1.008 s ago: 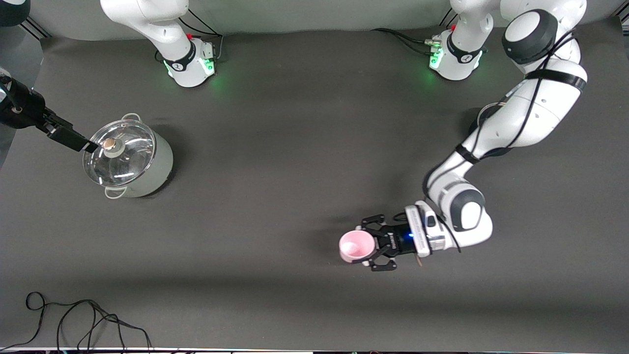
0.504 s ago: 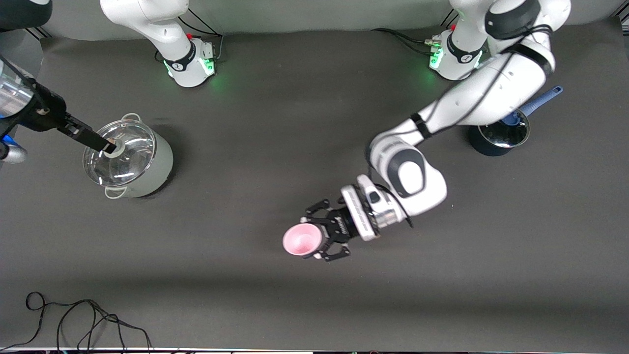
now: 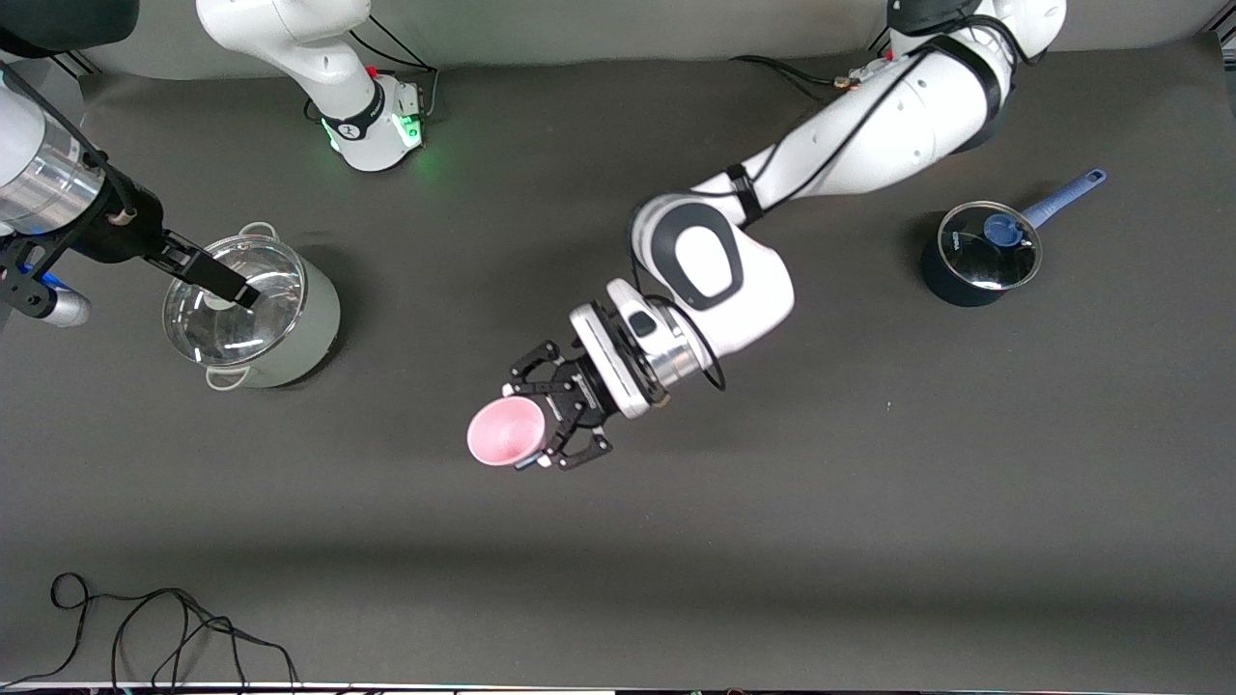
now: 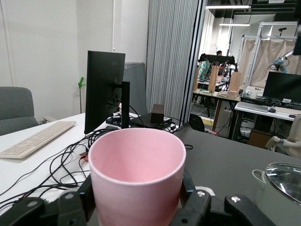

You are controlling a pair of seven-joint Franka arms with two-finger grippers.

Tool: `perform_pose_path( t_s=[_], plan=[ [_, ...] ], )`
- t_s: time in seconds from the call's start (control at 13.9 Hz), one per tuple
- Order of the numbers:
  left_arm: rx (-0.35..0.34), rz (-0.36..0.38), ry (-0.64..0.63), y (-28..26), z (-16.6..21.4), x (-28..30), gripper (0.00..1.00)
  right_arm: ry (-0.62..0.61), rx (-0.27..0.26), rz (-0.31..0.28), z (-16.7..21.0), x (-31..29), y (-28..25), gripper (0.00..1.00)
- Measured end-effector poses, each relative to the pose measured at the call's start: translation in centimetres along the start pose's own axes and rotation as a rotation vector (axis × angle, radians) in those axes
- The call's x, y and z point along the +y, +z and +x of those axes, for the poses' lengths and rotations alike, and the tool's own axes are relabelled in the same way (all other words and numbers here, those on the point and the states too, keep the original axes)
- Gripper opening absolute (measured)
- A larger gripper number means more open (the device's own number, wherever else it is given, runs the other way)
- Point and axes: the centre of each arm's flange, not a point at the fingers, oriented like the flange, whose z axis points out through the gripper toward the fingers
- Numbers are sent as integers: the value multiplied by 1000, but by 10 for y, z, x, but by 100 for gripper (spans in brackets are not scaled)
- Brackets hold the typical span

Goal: Transfer pink cup from left to right arm
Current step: 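Carry the pink cup with the left gripper toward the table middle, then reach the right gripper into the pink cup's rim while the left holds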

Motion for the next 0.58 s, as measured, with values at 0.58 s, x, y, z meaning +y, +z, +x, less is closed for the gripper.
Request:
perform_pose_path(
  t_s=[0.58],
  plan=[
    [-12, 21, 17, 17, 17, 64, 70, 54, 24, 16, -31, -112, 18, 100]
  ],
)
